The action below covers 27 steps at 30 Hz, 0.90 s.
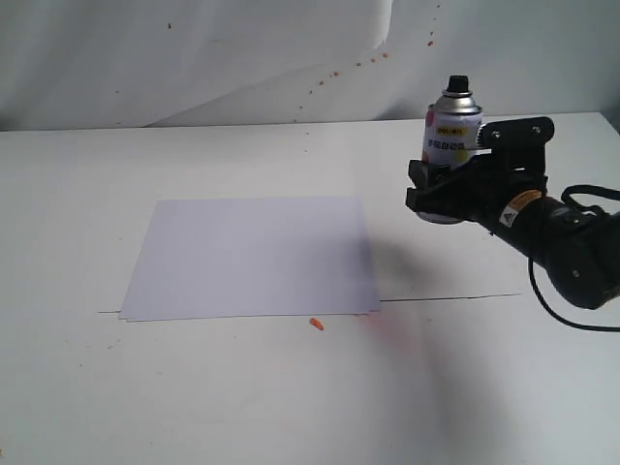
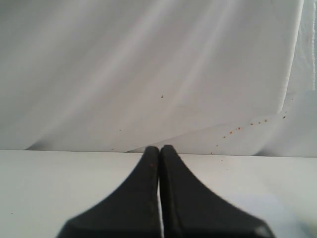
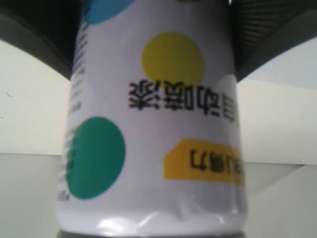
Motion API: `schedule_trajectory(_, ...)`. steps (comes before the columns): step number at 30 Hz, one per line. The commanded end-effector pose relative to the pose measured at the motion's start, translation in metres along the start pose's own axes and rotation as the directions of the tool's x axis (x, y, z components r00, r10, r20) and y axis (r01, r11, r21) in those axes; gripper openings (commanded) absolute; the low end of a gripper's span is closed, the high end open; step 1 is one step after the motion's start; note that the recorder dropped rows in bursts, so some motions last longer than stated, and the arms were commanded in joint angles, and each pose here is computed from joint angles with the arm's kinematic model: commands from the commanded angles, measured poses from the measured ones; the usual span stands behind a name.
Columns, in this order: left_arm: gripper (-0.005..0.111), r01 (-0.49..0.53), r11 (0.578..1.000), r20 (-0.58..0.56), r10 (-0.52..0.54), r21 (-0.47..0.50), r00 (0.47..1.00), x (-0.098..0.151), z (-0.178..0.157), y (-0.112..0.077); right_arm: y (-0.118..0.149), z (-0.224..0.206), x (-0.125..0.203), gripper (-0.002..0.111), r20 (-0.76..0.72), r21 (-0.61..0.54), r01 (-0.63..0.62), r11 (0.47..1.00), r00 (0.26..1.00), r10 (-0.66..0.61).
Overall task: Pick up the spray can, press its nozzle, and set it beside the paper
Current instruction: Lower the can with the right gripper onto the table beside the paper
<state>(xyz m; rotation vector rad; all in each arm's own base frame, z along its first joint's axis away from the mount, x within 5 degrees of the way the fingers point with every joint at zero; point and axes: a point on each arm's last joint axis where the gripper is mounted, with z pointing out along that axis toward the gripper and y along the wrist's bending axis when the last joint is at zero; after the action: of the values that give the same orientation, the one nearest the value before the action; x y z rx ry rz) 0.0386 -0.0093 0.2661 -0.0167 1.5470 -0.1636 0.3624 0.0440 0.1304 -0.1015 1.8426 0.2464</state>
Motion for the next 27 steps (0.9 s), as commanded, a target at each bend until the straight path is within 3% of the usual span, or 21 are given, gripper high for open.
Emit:
schedule_trajectory(1,0.0,-0.001,1.0,-0.004,0.001,0.001,1.0,0.002,0.0,0.0,-0.001,0.006,0.004,0.0,0.107,-0.032,-0.01,0.999,0.994,0.013)
schedule_trajectory(13,0.0,-0.001,1.0,-0.004,0.001,0.001,1.0,0.002,0.0,0.0,-0.003,0.042,0.026,0.0,0.083,-0.079,0.033,0.996,0.996,-0.027)
schedule_trajectory(19,0.0,-0.001,1.0,-0.004,0.001,0.001,1.0,0.002,0.0,0.0,-0.006,0.059,0.035,0.0,0.101,-0.077,0.111,0.991,0.989,-0.103)
schedule_trajectory(27,0.0,-0.001,1.0,-0.004,0.001,0.001,1.0,0.002,0.0,0.0,-0.01,0.08,0.06,0.0,0.09,-0.081,0.105,0.991,0.991,-0.097)
